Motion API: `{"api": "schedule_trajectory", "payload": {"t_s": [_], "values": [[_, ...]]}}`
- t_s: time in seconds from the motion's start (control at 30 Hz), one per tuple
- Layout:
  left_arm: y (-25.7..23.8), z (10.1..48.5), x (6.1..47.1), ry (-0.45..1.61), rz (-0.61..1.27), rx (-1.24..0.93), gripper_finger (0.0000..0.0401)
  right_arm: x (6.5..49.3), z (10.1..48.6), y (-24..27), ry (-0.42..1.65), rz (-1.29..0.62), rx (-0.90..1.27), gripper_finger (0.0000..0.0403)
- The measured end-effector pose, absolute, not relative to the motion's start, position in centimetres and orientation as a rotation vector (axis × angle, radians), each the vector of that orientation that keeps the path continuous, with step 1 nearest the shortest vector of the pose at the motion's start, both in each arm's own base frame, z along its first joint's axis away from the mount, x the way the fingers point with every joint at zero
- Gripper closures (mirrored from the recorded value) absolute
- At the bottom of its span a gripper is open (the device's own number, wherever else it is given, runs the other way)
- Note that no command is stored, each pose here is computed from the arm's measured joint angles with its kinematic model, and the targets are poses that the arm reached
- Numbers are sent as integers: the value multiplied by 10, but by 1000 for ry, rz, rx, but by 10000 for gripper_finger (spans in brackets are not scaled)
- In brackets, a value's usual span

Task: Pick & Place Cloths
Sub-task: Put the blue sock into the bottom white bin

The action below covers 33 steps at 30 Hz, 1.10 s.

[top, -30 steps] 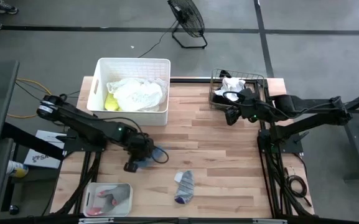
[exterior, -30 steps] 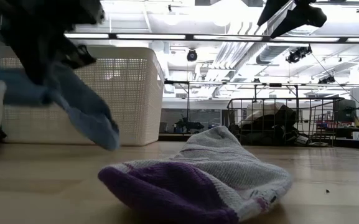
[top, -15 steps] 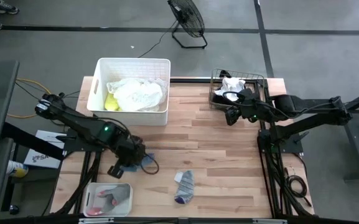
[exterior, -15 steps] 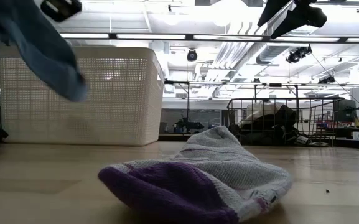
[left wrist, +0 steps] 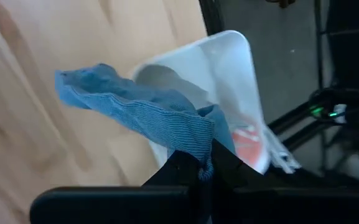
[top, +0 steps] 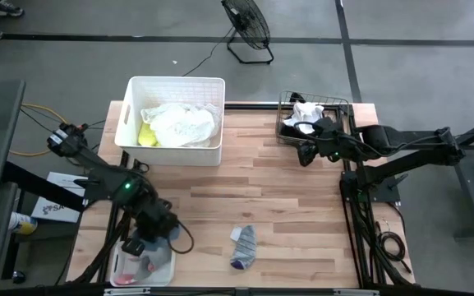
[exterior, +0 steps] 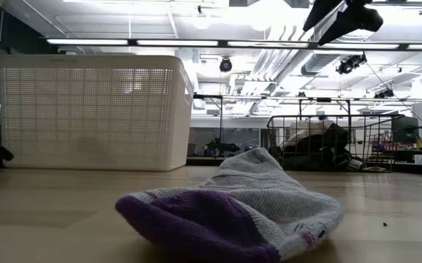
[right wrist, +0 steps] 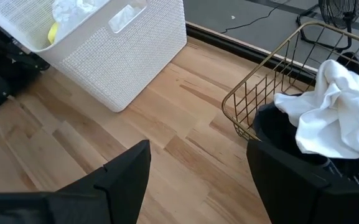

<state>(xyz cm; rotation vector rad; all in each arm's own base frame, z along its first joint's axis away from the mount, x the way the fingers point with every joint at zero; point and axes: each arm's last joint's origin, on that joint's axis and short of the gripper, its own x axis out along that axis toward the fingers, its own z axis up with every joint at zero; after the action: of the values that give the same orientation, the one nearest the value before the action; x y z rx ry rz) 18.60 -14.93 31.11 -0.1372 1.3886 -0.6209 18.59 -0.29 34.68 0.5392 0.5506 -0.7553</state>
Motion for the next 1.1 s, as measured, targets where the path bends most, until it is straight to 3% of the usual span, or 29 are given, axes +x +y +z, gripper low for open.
{"api": "schedule_trajectory", "payload": {"t_s": [0.23, 0.6, 1.1], "values": [[-165, 315, 177, 1450, -607, -313, 398, 186, 347, -3, 561, -746, 514, 144], [-193, 345, 151, 1467, -643, -393, 398, 186, 346, -2, 608, -691, 428, 144], [-227, 304, 166, 1534, -557, -206, 398, 186, 346, -2, 630, -669, 366, 144]]}}
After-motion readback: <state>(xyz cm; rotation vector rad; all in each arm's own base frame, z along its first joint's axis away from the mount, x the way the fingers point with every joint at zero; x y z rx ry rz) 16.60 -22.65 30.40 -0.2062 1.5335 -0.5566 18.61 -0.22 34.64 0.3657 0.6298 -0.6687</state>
